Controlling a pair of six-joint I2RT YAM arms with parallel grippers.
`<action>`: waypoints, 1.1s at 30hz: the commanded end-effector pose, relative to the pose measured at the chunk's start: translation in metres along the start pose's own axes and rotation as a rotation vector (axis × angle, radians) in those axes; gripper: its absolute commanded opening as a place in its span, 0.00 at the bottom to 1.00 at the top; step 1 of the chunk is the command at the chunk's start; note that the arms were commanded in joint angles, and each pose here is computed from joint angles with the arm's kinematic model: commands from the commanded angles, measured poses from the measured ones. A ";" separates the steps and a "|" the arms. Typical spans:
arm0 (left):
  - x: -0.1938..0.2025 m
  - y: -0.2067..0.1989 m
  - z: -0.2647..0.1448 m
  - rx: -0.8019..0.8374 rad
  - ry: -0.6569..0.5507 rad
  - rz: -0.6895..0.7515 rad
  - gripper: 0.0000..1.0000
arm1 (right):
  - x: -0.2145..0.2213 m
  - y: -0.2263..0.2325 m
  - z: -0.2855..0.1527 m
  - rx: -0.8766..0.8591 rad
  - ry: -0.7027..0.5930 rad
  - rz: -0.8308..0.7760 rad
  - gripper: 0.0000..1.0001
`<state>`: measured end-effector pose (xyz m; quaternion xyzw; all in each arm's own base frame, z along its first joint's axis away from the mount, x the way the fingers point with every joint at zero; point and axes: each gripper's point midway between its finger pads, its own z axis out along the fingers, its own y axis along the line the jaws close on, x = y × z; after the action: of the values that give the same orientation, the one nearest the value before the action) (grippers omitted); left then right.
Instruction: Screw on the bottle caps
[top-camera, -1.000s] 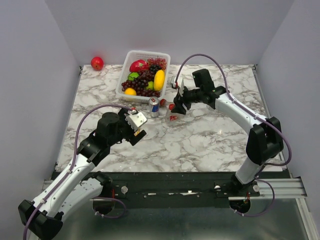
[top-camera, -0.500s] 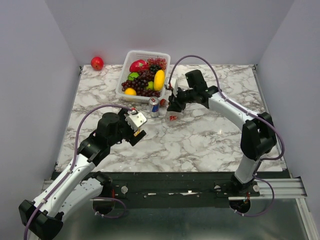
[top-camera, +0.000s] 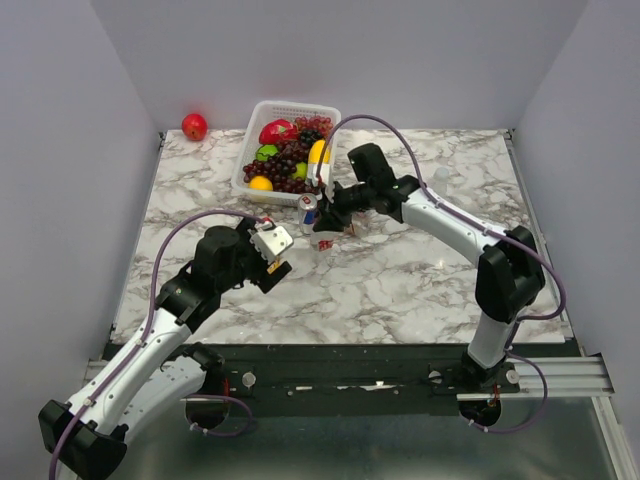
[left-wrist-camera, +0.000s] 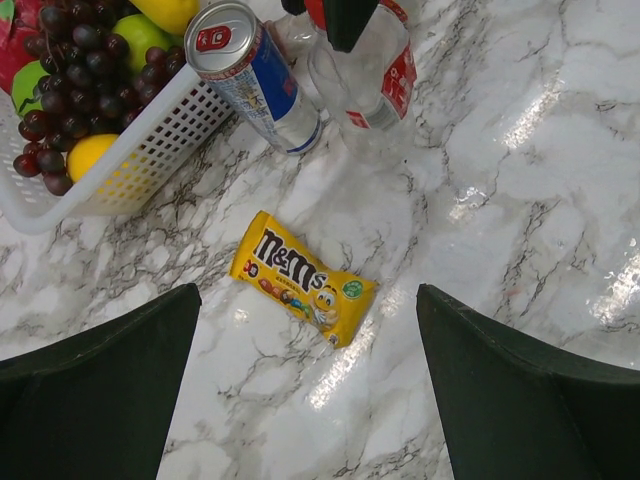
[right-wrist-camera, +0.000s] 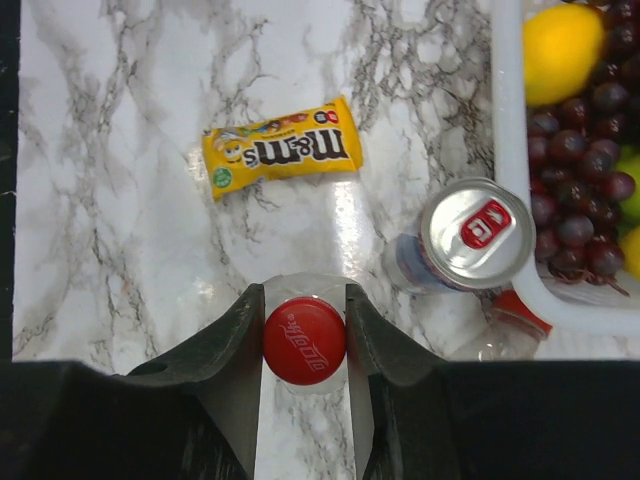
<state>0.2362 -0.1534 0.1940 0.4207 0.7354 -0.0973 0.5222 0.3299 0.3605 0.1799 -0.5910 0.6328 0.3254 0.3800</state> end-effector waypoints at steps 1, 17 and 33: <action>0.001 -0.002 -0.001 0.008 -0.007 -0.007 0.98 | -0.014 0.016 0.014 -0.050 -0.021 -0.026 0.29; 0.005 -0.001 -0.004 -0.003 0.001 0.005 0.99 | 0.003 0.023 0.030 -0.056 0.033 -0.025 0.43; 0.008 -0.002 -0.003 0.001 0.004 -0.001 0.99 | -0.027 0.028 0.019 -0.046 -0.021 -0.019 0.65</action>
<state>0.2329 -0.1505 0.1895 0.4203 0.7363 -0.0963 0.5215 0.3046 0.3851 0.1636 -0.6085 0.6255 0.3392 0.3513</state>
